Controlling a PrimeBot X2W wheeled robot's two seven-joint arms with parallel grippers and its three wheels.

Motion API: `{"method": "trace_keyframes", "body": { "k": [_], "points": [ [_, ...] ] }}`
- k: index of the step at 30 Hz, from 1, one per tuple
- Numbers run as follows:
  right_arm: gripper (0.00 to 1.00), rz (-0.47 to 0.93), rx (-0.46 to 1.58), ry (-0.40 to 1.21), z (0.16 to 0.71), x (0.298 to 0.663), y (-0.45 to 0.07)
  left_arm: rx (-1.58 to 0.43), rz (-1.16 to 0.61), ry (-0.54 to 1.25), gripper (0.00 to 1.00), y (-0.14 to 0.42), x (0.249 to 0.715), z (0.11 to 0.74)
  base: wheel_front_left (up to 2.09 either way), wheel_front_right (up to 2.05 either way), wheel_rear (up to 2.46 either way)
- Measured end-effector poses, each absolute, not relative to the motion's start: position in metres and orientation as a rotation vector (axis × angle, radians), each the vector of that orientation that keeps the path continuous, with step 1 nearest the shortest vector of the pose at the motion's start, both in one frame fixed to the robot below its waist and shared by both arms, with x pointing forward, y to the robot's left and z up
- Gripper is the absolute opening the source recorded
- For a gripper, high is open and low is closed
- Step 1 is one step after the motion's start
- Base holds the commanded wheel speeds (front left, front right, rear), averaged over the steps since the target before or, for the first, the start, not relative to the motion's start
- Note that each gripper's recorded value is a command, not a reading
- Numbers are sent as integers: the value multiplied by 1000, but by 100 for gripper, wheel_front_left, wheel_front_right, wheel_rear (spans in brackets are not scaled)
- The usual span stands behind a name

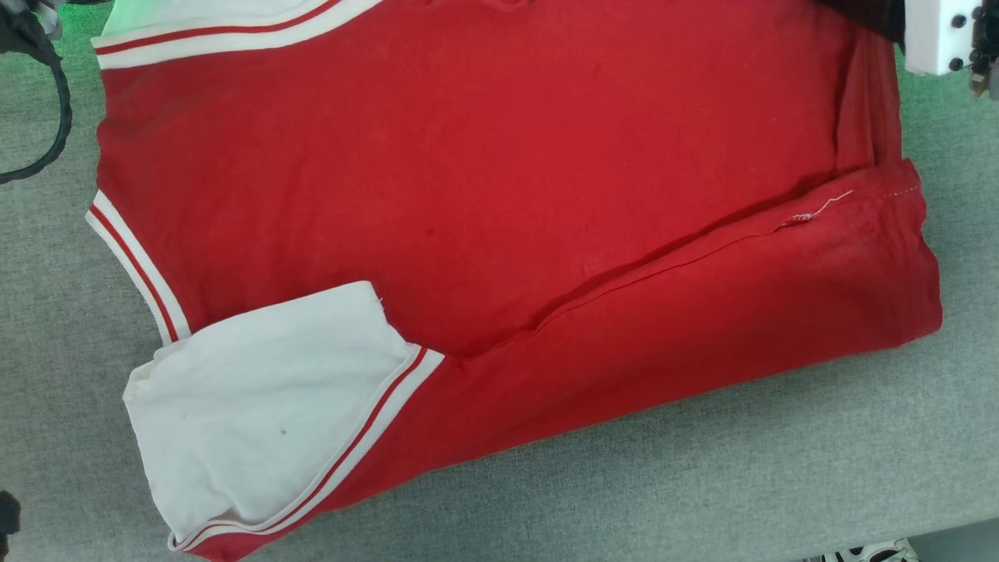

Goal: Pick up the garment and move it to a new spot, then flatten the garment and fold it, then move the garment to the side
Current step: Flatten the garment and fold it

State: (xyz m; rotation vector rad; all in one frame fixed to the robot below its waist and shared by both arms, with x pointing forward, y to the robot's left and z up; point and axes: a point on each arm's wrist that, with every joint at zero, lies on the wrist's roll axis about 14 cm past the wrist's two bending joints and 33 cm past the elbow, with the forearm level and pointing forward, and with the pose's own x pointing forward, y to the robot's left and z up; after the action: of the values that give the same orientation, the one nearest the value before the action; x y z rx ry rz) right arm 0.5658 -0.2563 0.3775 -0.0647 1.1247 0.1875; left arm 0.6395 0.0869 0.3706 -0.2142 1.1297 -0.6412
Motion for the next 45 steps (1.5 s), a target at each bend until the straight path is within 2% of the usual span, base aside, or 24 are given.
{"method": "trace_keyframes", "body": {
  "k": [1,7,15,25,32,39,45],
  "points": [
    [0,188,-68,1126,377,566,-257,-217,-641,1125,0,87,640,371,0,0,0],
    [0,190,-67,1060,386,572,-254,-239,-652,1061,0,82,640,384,0,0,0],
    [0,200,-66,936,418,571,-256,-306,-719,915,0,70,626,438,0,0,0],
    [0,250,-65,876,447,523,-258,-322,-789,776,0,87,543,495,0,0,0],
    [0,281,-55,856,456,492,-257,-362,-804,698,0,101,476,511,0,0,0],
    [0,288,-2,856,447,458,-257,-478,-725,659,0,117,425,493,0,0,0],
    [0,263,26,869,428,437,-261,-489,-662,703,0,126,394,451,0,0,0]
  ]
}}
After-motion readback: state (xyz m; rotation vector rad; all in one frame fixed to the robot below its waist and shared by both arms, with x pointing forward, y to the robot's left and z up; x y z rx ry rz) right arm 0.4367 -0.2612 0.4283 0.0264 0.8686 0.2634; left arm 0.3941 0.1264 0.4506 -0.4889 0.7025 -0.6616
